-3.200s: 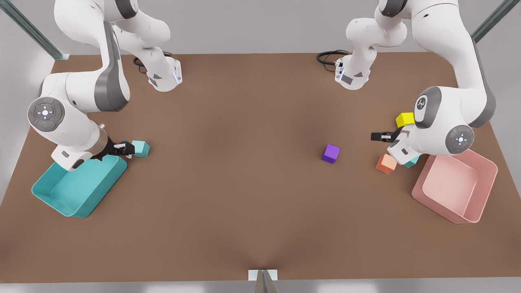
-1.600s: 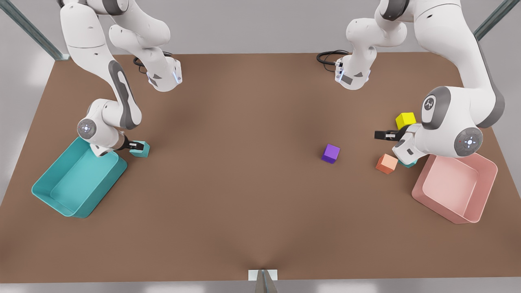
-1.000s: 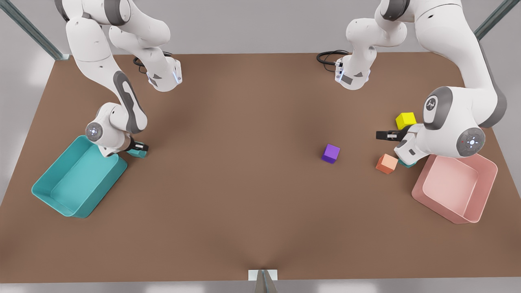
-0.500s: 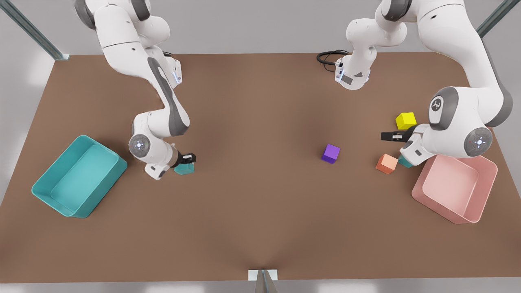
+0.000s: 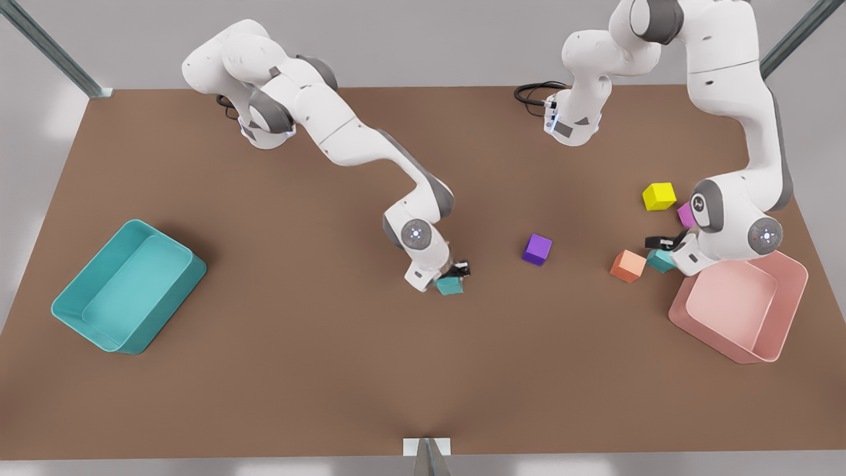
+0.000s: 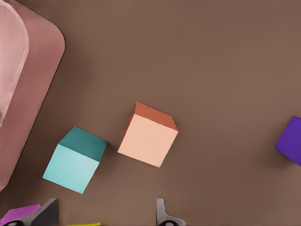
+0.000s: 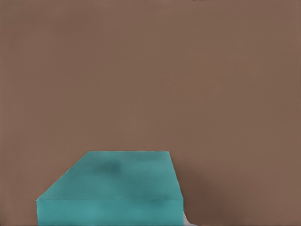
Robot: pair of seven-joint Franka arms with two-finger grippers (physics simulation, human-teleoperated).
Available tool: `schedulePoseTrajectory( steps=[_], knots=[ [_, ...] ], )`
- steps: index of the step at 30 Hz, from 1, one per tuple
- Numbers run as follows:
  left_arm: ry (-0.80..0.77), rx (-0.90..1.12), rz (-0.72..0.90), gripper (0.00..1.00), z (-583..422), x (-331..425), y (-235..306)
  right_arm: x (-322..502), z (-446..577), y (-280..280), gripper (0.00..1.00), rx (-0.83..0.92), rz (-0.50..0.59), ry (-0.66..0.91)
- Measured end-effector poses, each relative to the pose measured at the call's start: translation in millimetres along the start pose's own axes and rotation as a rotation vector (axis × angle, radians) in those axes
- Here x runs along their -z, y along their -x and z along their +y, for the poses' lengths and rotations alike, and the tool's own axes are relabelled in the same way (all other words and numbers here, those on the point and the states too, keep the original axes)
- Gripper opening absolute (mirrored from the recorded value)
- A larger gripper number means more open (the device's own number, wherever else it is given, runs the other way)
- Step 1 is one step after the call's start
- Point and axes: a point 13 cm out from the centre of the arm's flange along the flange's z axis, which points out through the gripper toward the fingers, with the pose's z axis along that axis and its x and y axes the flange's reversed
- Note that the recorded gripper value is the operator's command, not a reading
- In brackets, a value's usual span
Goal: Stack the two blue cubes on top of each other
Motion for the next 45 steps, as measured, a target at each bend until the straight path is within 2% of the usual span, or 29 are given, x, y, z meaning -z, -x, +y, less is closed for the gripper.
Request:
schedulePoseTrajectory(
  steps=[7,13,14,16,19,21,24,28,31,35,37,38,45],
  knots=[
    [0.031,-0.231,-0.032,1.0,29.0,-33.1,3.8,13.4,14.7,12.0,1.0,-0.265,-0.026,0.059],
    [0.066,-0.394,-0.055,1.0,55.6,-56.5,9.7,167.3,7.6,69.4,1.0,-0.444,0.012,0.152],
    [0.07,-0.421,-0.056,1.0,56.5,-59.0,11.1,198.7,-18.3,86.4,1.0,-0.453,0.0,0.126],
    [0.077,-0.47,-0.057,1.0,58.0,-63.4,13.5,273.5,-68.4,96.9,1.0,-0.36,-0.057,-0.026],
    [0.081,-0.531,-0.049,1.0,61.6,-72.5,14.1,423.0,-212.6,126.5,1.0,-0.322,-0.166,-0.266],
    [0.067,-0.562,-0.03,1.0,61.3,-88.5,5.8,490.6,-288.0,97.1,1.0,-0.326,-0.141,-0.366],
    [0.054,-0.6,-0.025,1.0,58.4,-103.3,-1.2,499.9,-336.2,47.6,1.0,-0.251,-0.059,-0.436],
    [0.053,-0.637,-0.026,1.0,62.1,-114.1,-1.9,495.4,-324.5,56.9,1.0,-0.096,-0.05,-0.481],
    [0.054,-0.662,-0.022,1.0,65.0,-121.1,-2.2,511.0,-341.4,64.0,1.0,-0.049,-0.052,-0.502],
    [0.044,-0.688,-0.006,1.0,67.3,-135.8,-4.6,508.6,-363.5,46.9,1.0,-0.02,0.002,-0.464],
    [0.04,-0.695,-0.002,0.69,69.0,-140.9,-5.7,507.2,-361.7,42.2,1.0,0.009,0.007,-0.451],
    [0.041,-0.701,-0.004,0.66,69.5,-141.1,-5.2,505.8,-357.1,41.0,1.0,0.028,0.009,-0.445],
    [0.056,-0.731,-0.051,0.66,67.5,-103.7,-1.9,503.5,-362.5,38.9,1.0,0.073,0.035,-0.416]
  ],
)
